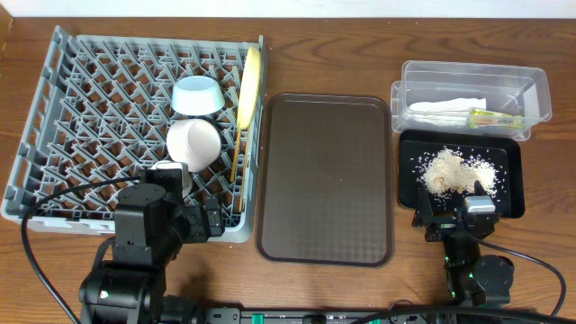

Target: Sort waste into correct bins and load items into the dishwasher

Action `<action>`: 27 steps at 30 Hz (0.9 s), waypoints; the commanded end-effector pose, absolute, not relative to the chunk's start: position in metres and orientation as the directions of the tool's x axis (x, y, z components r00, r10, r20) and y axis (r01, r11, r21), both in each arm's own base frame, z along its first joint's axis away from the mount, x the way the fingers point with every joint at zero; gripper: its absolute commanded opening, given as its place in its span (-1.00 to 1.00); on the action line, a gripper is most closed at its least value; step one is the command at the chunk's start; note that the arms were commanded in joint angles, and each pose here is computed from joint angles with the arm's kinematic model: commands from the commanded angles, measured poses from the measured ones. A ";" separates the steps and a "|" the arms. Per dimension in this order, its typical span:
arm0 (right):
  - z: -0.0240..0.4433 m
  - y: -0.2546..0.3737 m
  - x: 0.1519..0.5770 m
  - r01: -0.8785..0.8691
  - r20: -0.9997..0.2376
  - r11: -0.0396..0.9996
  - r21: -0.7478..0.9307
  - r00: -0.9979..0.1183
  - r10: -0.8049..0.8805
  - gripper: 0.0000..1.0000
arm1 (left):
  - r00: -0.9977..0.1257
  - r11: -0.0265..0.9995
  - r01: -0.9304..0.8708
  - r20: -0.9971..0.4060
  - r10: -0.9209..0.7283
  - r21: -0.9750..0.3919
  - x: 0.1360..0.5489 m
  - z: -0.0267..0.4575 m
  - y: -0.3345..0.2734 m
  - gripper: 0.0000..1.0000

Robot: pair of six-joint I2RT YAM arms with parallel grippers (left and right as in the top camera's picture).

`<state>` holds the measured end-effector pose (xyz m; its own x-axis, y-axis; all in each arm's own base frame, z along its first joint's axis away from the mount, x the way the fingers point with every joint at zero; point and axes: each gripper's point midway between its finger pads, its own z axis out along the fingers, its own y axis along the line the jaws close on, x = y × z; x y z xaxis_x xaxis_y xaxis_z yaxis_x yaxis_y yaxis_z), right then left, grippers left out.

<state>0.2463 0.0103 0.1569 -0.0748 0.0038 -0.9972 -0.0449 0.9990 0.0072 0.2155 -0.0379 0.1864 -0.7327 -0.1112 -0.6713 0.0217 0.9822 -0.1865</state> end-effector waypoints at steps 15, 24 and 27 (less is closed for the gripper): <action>0.157 0.011 0.246 -0.052 -0.997 0.999 0.004 -0.074 0.001 0.98 | -0.545 0.995 0.069 -0.838 -0.021 -0.069 0.211 0.149 -0.021 0.96; 0.157 0.011 0.246 -0.052 -0.997 0.999 0.004 -0.074 0.001 0.99 | -0.242 0.996 0.083 -0.970 0.006 -0.014 0.233 0.153 -0.018 0.96; 0.157 0.011 0.246 -0.052 -0.997 0.999 0.005 -0.074 0.001 0.99 | -0.136 0.996 0.088 -0.990 0.028 0.016 0.241 0.159 -0.018 0.96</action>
<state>0.2463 0.0112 0.1570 -0.0744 0.0039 -0.9972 -0.0510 0.9987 0.0077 0.2366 -0.0207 0.1580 -0.2087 -0.0182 -0.9778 0.0926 0.9950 -0.0382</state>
